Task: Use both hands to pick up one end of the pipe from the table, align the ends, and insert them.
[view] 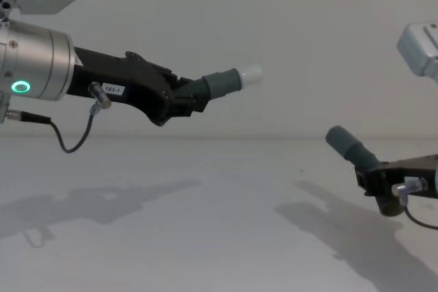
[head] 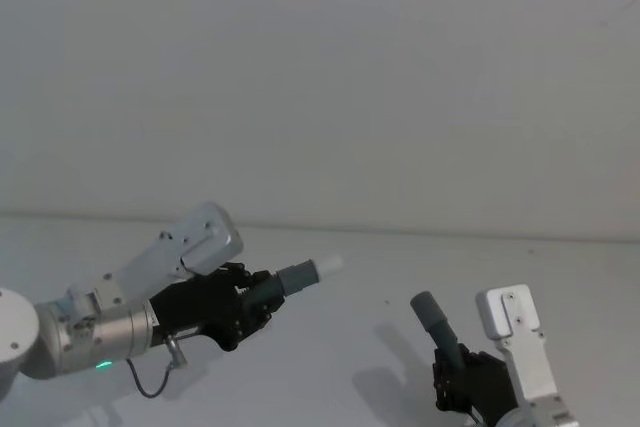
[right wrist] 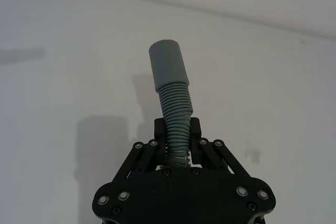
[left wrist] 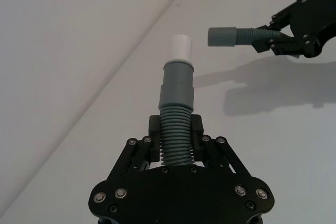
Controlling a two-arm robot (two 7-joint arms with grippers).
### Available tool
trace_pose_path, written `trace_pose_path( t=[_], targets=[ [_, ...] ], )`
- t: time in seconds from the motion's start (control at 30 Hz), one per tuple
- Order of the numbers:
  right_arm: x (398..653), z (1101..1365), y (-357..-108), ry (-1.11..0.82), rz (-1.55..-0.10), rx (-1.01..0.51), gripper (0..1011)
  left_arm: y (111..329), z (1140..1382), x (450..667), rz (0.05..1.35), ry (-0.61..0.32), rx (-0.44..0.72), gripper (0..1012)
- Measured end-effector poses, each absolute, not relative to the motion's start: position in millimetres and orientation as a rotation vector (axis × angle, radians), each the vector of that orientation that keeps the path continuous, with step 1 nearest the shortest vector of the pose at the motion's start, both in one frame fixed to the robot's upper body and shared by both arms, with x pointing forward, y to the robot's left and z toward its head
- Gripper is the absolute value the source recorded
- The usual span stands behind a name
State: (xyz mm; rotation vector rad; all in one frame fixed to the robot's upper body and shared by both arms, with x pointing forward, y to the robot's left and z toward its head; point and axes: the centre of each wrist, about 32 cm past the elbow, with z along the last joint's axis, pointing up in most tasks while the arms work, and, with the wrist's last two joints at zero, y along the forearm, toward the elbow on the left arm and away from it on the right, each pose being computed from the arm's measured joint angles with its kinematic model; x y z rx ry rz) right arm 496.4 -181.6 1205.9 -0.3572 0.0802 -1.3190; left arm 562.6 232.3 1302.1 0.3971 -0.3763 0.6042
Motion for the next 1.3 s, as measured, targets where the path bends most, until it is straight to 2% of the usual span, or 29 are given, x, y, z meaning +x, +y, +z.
trace_pose_path(
  t=[0.67,0.97,1.3],
  targets=[
    [498,1176,-236,-0.11,-1.041,-0.201,225,249,1324,582,0.467,-0.367,0.436,301],
    [508,1165,-260,-0.179,-0.884,-0.13,225,253,1338,590,0.413,-0.37,0.451,301],
    [517,1159,-277,-0.225,-0.783,-0.082,225,254,1347,595,0.355,-0.365,0.455,301]
  ],
)
